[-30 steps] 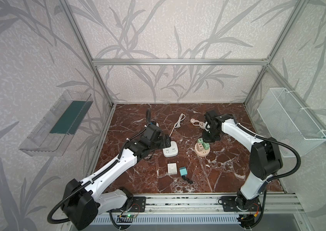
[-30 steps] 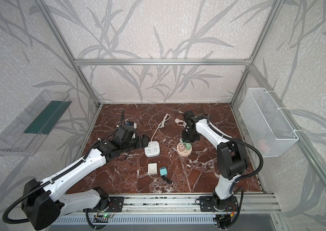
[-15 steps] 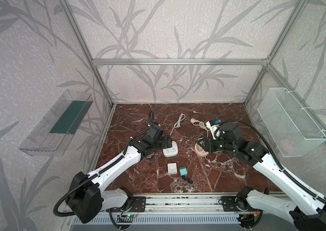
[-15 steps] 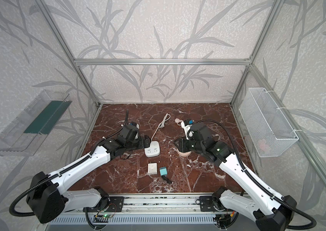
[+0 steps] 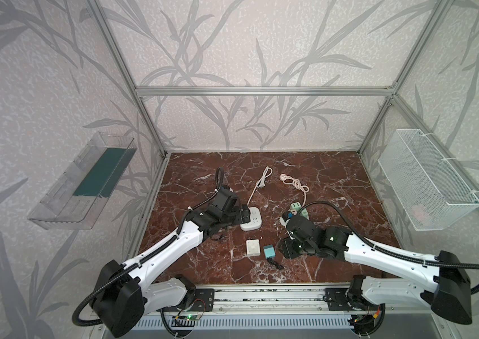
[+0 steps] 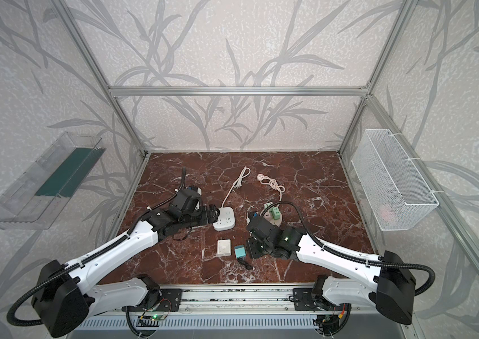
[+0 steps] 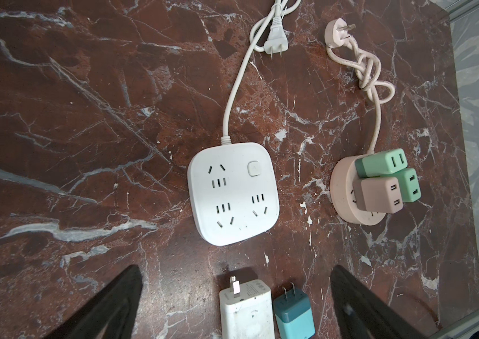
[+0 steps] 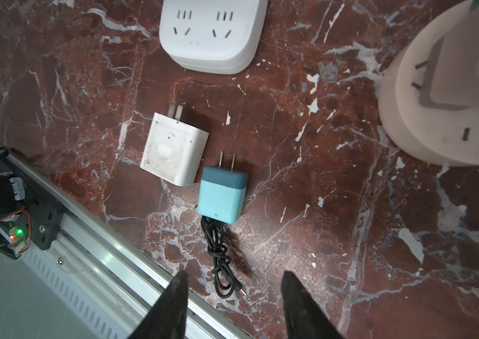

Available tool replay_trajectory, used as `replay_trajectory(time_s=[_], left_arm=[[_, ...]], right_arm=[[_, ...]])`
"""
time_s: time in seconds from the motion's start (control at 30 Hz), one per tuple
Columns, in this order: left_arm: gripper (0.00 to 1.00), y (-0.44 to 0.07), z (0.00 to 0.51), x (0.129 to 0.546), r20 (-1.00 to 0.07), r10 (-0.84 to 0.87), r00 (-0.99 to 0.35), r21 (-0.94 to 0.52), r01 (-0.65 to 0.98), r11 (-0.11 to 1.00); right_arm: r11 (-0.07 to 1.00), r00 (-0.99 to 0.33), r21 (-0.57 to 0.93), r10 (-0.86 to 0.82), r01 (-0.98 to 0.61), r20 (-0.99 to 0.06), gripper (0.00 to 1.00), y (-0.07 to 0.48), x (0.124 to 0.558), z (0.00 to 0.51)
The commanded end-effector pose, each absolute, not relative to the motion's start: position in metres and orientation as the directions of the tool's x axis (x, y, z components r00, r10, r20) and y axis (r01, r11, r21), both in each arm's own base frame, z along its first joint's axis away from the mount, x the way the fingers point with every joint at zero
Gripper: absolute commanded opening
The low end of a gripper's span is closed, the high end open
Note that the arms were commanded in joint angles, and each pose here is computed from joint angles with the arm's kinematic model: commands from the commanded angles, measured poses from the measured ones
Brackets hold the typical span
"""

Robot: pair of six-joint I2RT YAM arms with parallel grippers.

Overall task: Insert the plug
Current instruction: 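Move right gripper toward the teal charger nearest the robot, then lower right gripper and close it on the teal charger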

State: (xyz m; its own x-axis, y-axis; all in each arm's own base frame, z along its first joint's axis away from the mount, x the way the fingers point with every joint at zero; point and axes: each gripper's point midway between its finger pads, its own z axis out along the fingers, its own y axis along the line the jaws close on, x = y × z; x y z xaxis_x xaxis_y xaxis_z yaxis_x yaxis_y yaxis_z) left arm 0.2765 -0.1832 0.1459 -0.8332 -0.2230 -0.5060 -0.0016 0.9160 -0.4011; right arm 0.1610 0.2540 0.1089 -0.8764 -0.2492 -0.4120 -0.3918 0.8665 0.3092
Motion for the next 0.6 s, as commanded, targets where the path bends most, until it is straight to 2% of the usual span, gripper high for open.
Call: replay_trajectory(time_s=[0.0,0.3,0.57], left_arm=[[0.97,-0.180,0.145,0.272,-0.501,-0.232,-0.834,-0.400,-0.014,0.916],[0.97,-0.177,0.149,0.272,-0.516,-0.233,-0.824,-0.395,-0.013,0.919],[0.97,-0.173,0.151,0.271,-0.529,-0.247,-0.812,-0.400,-0.018,0.916]], right_arm=[[0.877,-0.879,0.301,-0.231,-0.374,-0.418,0.59,0.260,0.167,0.103],[0.867,-0.887,0.276,-0.317,-0.415,-0.336,0.61,0.277,0.153,0.073],[0.856,-0.876,0.261,-0.357,-0.446,-0.325,0.61,0.290,0.154,0.062]])
